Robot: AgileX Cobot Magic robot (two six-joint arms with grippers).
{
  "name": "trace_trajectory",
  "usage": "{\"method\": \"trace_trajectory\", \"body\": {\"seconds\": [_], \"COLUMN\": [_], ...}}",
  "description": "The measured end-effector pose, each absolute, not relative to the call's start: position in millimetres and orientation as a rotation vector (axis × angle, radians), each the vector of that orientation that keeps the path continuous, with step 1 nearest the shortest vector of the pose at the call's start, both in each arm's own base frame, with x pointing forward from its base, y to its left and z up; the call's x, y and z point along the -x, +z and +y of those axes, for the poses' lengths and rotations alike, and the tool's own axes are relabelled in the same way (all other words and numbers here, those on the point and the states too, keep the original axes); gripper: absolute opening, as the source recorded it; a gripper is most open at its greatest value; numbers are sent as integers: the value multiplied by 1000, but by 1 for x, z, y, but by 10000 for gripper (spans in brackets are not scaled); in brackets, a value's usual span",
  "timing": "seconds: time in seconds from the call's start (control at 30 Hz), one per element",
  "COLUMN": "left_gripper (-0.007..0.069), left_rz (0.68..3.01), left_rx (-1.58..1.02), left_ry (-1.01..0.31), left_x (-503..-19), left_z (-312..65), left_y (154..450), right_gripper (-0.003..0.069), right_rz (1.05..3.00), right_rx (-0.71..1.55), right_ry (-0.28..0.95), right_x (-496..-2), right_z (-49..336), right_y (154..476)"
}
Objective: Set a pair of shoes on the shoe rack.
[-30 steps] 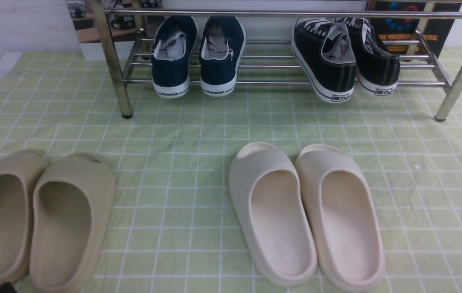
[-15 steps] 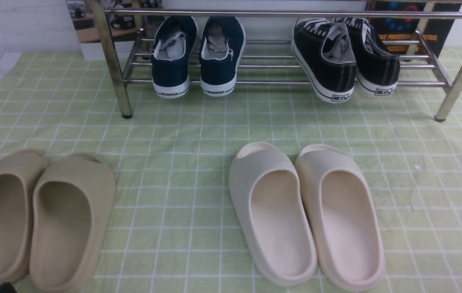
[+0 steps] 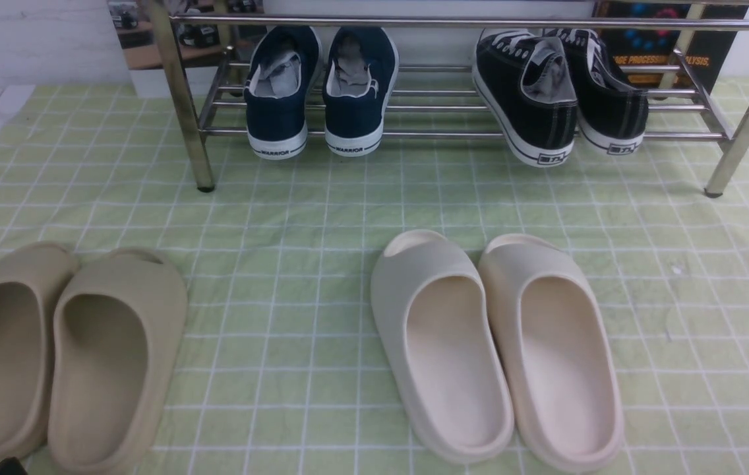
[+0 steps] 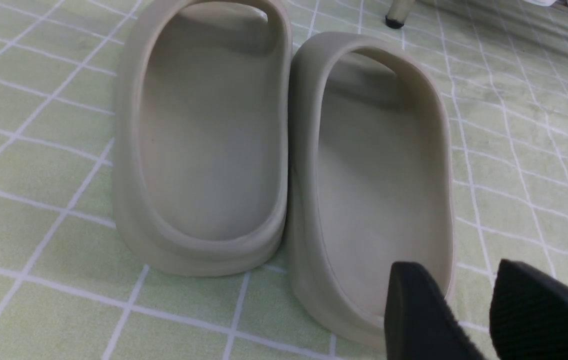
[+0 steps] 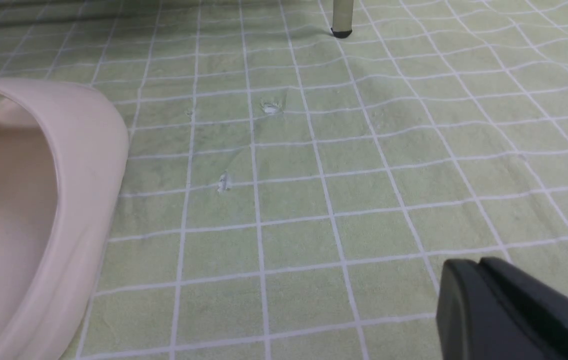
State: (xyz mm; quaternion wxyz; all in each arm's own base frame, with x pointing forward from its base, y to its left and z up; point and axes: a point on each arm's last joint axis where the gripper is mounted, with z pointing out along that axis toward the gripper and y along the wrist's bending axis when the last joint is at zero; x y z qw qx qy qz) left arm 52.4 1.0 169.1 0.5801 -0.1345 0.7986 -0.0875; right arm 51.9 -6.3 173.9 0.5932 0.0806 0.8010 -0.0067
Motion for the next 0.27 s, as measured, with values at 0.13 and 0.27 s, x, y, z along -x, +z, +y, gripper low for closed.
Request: {"method": "trace_trajectory", "body": {"seconds": [0.13, 0.27], "left_gripper": [239, 239], "left_rz": [1867, 1867], "left_rx": [314, 314], "left_ry": [-204, -204], "left_x": [-52, -52], "left_z": [1, 1], "left_y": [169, 169], "right_gripper": [58, 61], "right_rz": [1862, 1862], "right_rx": [-187, -187], "right_ry": [-16, -16], "right_x": [-52, -52], "right_z": [-6, -6], "right_y": [174, 174]}}
